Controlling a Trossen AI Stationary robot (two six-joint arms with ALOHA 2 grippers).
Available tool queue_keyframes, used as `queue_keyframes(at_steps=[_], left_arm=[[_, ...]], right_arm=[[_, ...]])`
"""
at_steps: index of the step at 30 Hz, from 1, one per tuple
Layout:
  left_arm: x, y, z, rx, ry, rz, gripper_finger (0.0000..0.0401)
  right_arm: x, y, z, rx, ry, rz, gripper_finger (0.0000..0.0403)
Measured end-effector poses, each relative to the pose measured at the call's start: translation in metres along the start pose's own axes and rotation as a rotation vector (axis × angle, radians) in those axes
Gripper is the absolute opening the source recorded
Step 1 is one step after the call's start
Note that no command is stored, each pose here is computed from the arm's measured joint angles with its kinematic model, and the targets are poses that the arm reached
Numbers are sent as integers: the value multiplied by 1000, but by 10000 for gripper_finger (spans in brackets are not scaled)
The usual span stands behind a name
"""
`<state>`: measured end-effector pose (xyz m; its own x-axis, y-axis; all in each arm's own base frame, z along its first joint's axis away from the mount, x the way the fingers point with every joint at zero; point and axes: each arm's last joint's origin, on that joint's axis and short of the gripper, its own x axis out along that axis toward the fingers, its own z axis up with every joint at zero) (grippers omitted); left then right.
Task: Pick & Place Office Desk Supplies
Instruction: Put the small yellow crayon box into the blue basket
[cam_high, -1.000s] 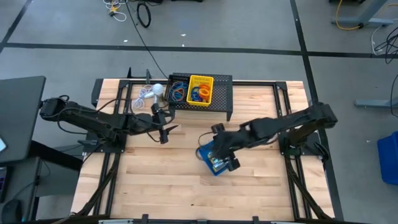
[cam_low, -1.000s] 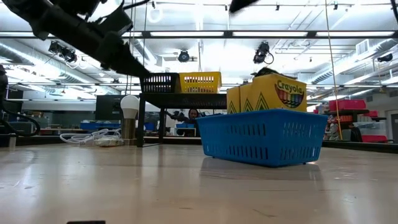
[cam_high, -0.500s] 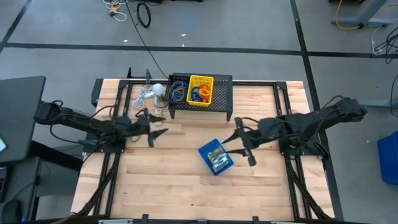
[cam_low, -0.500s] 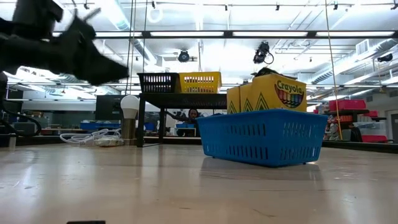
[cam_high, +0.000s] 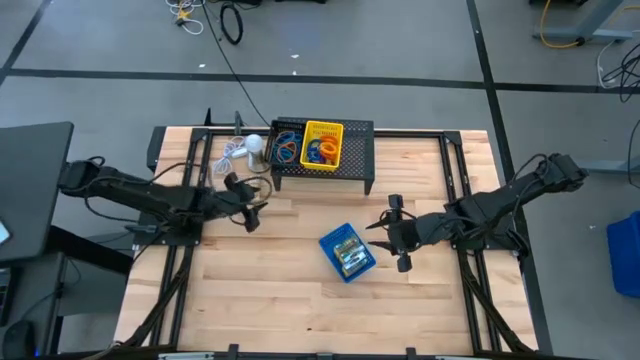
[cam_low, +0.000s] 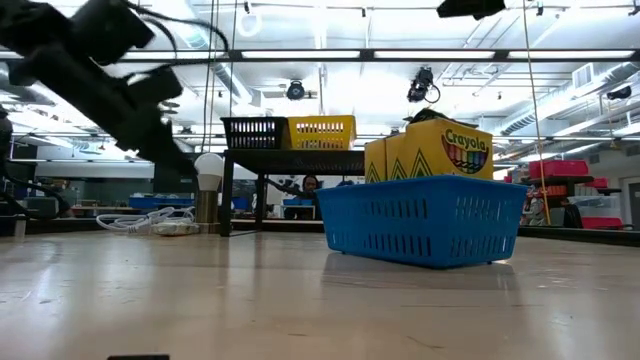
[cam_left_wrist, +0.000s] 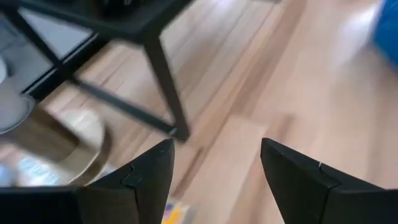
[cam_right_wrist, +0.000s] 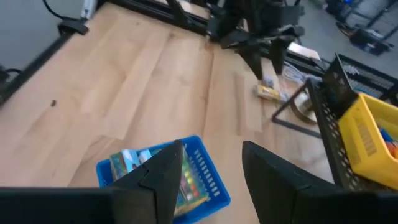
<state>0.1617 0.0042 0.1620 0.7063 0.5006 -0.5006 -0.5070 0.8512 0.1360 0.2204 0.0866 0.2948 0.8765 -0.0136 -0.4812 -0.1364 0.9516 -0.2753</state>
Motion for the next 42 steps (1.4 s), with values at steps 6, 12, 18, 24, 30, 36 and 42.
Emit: queue_keyframes(at_steps=[6,12,18,24,30,36,42], left_arm=[[17,-9,-6,126,225,99,244],[34,-17,-9,261,364,211,244],[45,-23,-14,358,470,243,244],[52,-20,-20,384,507,295,223],[54,-15,-21,375,524,317,101],[52,-23,-21,366,504,275,6],[42,-45,-23,335,476,147,3]], right_arm=[[-2,5,-5,-5,51,-32,174],[-3,7,-5,-13,51,-36,174],[-3,7,-6,-17,58,-36,174],[-3,7,-6,-31,62,-35,174],[-3,7,-6,-37,63,-34,174],[-3,7,-6,-42,63,-32,174],[-3,7,-6,-45,64,-32,174]])
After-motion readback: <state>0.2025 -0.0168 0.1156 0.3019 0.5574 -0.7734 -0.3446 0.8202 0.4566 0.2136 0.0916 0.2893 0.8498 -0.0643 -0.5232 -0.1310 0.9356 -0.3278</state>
